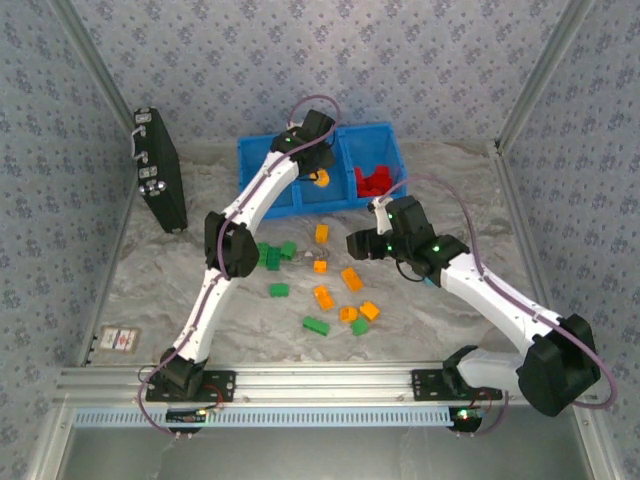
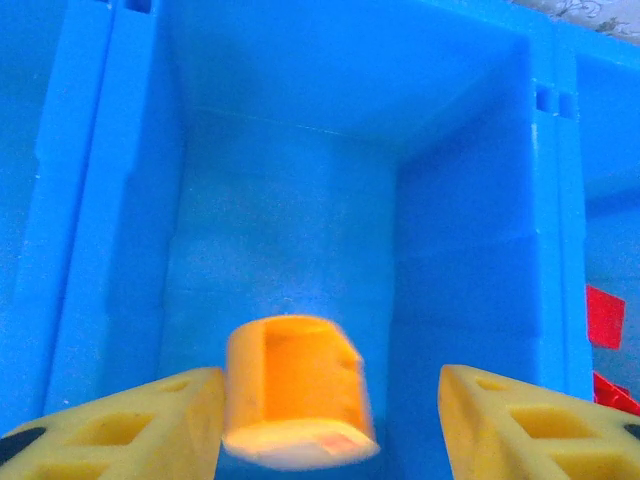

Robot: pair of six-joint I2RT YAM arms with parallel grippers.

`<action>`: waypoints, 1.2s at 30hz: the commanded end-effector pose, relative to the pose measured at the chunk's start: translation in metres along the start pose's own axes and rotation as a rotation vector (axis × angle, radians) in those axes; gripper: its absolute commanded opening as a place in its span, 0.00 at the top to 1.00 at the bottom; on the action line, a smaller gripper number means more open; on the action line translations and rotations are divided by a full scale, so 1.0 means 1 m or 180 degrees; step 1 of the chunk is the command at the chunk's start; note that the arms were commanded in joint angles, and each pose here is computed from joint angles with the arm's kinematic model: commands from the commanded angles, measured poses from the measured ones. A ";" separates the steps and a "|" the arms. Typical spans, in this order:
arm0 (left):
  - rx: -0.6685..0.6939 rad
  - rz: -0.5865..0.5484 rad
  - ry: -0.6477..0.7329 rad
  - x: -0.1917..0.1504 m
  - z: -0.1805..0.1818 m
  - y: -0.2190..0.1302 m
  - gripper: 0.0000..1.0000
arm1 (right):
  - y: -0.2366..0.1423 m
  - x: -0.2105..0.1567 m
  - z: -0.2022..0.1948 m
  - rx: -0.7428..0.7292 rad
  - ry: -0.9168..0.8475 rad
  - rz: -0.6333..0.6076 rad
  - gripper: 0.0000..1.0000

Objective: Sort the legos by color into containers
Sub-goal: Place the lego in the container, then pick up the lego from the center of the table.

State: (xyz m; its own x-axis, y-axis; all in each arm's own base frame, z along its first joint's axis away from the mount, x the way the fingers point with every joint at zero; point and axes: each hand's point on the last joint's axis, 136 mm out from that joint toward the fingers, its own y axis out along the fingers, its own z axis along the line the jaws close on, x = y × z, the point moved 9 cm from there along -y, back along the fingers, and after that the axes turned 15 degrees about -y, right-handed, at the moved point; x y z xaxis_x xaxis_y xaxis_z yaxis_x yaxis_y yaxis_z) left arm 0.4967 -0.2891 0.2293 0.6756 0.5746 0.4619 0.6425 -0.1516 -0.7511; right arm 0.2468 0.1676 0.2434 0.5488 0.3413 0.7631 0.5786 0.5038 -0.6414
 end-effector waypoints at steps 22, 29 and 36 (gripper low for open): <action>-0.0752 -0.0802 0.0803 0.082 0.007 -0.267 0.32 | 0.063 -0.062 0.016 0.0145 -0.0172 0.0988 0.21; -0.0568 -0.1106 0.1193 0.073 0.060 -0.335 0.28 | 0.086 -0.074 0.026 0.0131 -0.0289 0.1306 0.22; -0.0570 -0.1600 0.1042 0.056 0.137 -0.392 0.16 | 0.106 -0.080 0.030 -0.0048 -0.0372 0.1587 0.34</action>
State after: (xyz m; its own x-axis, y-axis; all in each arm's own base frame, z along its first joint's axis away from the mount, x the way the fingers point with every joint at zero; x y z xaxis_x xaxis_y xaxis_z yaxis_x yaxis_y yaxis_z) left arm 0.2575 -0.1121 0.4650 0.4622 0.3105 0.8306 0.8860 -0.1230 -0.4471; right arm 0.2423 0.2165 0.1173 0.6817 0.6086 0.4061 0.2676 0.3092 -0.9126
